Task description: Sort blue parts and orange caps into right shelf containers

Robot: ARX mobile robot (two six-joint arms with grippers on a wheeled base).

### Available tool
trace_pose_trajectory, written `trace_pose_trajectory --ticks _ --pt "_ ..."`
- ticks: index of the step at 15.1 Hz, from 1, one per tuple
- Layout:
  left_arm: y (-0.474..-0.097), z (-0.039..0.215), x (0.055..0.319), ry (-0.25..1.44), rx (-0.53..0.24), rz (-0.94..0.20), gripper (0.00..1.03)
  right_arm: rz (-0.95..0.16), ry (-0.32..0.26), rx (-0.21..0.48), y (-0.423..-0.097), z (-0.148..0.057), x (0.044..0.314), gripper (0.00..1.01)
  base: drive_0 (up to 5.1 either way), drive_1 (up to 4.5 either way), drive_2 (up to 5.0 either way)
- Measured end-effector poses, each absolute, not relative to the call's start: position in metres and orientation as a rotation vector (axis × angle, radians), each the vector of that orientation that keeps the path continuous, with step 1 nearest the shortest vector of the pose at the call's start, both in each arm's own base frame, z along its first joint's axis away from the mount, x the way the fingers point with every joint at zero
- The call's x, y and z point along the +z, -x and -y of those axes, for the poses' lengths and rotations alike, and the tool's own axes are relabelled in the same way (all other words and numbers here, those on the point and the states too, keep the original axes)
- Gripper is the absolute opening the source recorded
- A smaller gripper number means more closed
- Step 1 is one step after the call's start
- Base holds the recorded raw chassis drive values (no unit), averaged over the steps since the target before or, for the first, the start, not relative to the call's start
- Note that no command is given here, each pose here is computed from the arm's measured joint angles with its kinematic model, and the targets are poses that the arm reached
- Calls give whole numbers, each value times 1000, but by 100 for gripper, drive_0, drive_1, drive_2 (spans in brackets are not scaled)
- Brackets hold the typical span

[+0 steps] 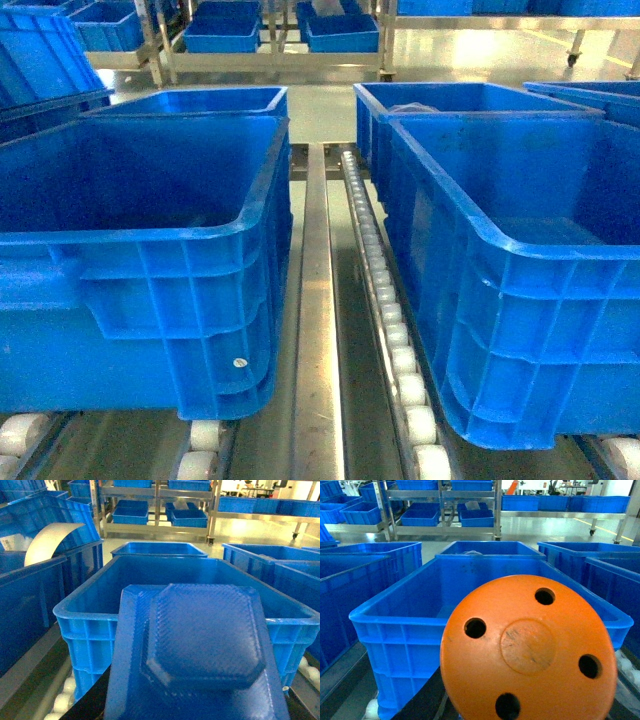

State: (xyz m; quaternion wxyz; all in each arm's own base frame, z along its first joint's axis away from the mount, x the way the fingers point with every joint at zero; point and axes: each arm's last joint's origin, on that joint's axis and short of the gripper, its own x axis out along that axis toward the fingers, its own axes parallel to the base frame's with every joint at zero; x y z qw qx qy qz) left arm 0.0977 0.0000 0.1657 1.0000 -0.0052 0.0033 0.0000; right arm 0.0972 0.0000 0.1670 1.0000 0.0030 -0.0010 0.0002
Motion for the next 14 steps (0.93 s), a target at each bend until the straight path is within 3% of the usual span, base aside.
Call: trace_pose_trajectory --ticks 4,5,6,9,11,14 --pt "-98 0 166 10 0 -6 42 30 0 -24 -97 0 169 44 0 0 0" --pt "-98 1 174 45 -23 78 42 159 -3 -108 -97 -4 183 44 0 0 0" --pt "-111 0 195 83 -32 177 42 175 8 -141 -109 -6 200 44 0 0 0" --pt "-159 -1 233 77 -45 254 42 227 14 -50 -149 -5 240 44 0 0 0" --pt "-222 3 259 67 -55 235 42 158 25 -35 -213 -4 251 44 0 0 0" --pt "-295 10 228 87 -53 23 45 -56 65 -58 -290 -9 221 44 0 0 0"
